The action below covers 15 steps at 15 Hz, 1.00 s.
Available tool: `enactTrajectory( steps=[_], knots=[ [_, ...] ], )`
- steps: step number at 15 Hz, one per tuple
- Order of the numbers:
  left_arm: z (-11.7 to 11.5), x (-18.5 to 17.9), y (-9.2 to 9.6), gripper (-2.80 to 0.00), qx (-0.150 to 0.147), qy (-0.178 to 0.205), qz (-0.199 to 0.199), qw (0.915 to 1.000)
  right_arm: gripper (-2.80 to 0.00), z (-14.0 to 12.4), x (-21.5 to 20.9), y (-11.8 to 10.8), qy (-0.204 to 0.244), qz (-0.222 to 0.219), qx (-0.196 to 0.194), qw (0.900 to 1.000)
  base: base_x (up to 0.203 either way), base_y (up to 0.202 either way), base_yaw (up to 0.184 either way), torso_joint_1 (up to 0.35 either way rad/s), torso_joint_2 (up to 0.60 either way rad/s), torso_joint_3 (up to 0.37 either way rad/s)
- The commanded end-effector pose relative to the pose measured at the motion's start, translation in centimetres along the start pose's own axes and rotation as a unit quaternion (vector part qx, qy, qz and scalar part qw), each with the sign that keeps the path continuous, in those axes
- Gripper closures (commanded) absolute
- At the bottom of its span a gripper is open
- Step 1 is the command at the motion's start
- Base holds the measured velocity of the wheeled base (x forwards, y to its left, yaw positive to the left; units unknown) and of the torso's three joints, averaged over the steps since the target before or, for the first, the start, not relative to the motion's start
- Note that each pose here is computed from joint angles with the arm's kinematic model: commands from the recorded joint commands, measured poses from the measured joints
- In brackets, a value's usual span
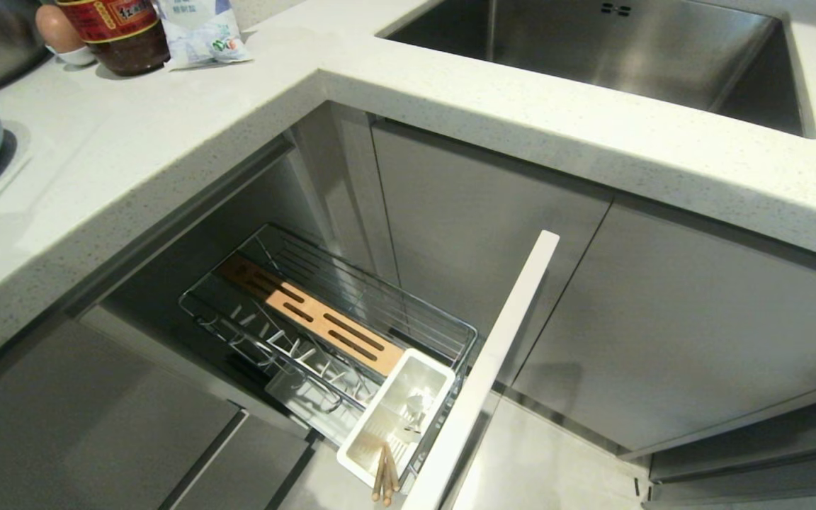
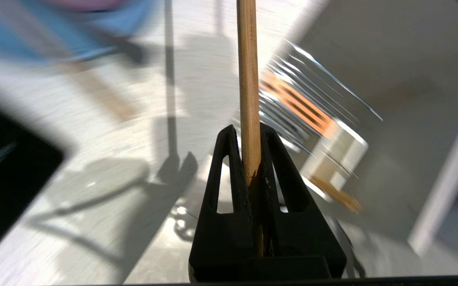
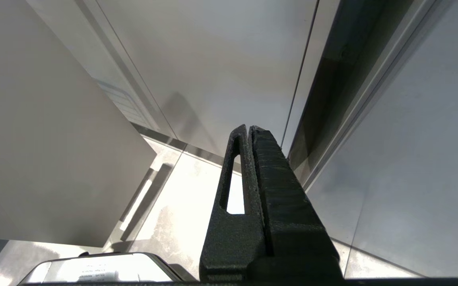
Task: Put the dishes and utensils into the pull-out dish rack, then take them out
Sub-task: Take the chopsticks out of the cupboard
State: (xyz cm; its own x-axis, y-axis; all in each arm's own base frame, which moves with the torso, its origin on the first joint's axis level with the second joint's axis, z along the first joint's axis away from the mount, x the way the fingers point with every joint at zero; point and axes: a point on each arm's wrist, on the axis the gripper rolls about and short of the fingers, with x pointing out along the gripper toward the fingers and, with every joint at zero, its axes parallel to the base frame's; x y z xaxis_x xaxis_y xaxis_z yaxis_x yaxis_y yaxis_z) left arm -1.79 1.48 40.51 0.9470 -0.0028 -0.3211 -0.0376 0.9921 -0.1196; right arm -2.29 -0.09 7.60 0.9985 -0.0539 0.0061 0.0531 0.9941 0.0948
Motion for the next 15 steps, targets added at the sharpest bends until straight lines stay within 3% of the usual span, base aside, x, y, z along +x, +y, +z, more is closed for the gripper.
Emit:
enactTrajectory(
  steps=[1, 2, 4, 6, 7, 11, 13, 15],
  knots=[
    [-0.9, -1.6, -0.3, 0.00, -0.048, -0.031, 0.130, 0.9898, 0.00, 0.0, 0.0, 0.0, -0.002, 0.000, 0.000, 1.000, 0.000, 0.000, 0.000, 0.000, 0.00, 0.000],
    [-1.1, -1.8, -0.7, 0.00, -0.072, -0.043, 0.186, 0.9791, 0.00, 0.0, 0.0, 0.0, -0.002, 0.000, 0.000, 1.000, 0.000, 0.000, 0.000, 0.000, 0.00, 0.000],
    [-1.6, -1.6, -1.4, 0.00, -0.124, -0.059, 0.282, 0.9496, 0.00, 0.0, 0.0, 0.0, -0.002, 0.000, 0.000, 1.000, 0.000, 0.000, 0.000, 0.000, 0.00, 0.000],
    [-2.3, -0.1, -1.3, 0.00, -0.158, -0.039, 0.348, 0.9234, 0.00, 0.0, 0.0, 0.0, -0.002, 0.000, 0.000, 1.000, 0.000, 0.000, 0.000, 0.000, 0.00, 0.000],
    [-2.5, 1.1, -0.9, 0.00, -0.174, -0.019, 0.363, 0.9153, 0.00, 0.0, 0.0, 0.0, -0.002, 0.000, 0.000, 1.000, 0.000, 0.000, 0.000, 0.000, 0.00, 0.000],
    [-2.1, 5.1, 0.7, 0.00, -0.210, 0.040, 0.384, 0.8984, 0.00, 0.0, 0.0, 0.0, -0.002, 0.000, 0.000, 1.000, 0.000, 0.000, 0.000, 0.000, 0.00, 0.000],
    [-1.7, 7.2, 1.6, 0.00, -0.213, 0.070, 0.389, 0.8934, 0.00, 0.0, 0.0, 0.0, -0.002, 0.000, 0.000, 1.000, 0.000, 0.000, 0.000, 0.000, 0.00, 0.000],
    [-1.2, 8.7, 2.3, 0.00, -0.215, 0.069, 0.392, 0.8920, 0.00, 0.0, 0.0, 0.0, -0.002, 0.000, 0.000, 1.000, 0.000, 0.000, 0.000, 0.000, 0.00, 0.000]
  ],
)
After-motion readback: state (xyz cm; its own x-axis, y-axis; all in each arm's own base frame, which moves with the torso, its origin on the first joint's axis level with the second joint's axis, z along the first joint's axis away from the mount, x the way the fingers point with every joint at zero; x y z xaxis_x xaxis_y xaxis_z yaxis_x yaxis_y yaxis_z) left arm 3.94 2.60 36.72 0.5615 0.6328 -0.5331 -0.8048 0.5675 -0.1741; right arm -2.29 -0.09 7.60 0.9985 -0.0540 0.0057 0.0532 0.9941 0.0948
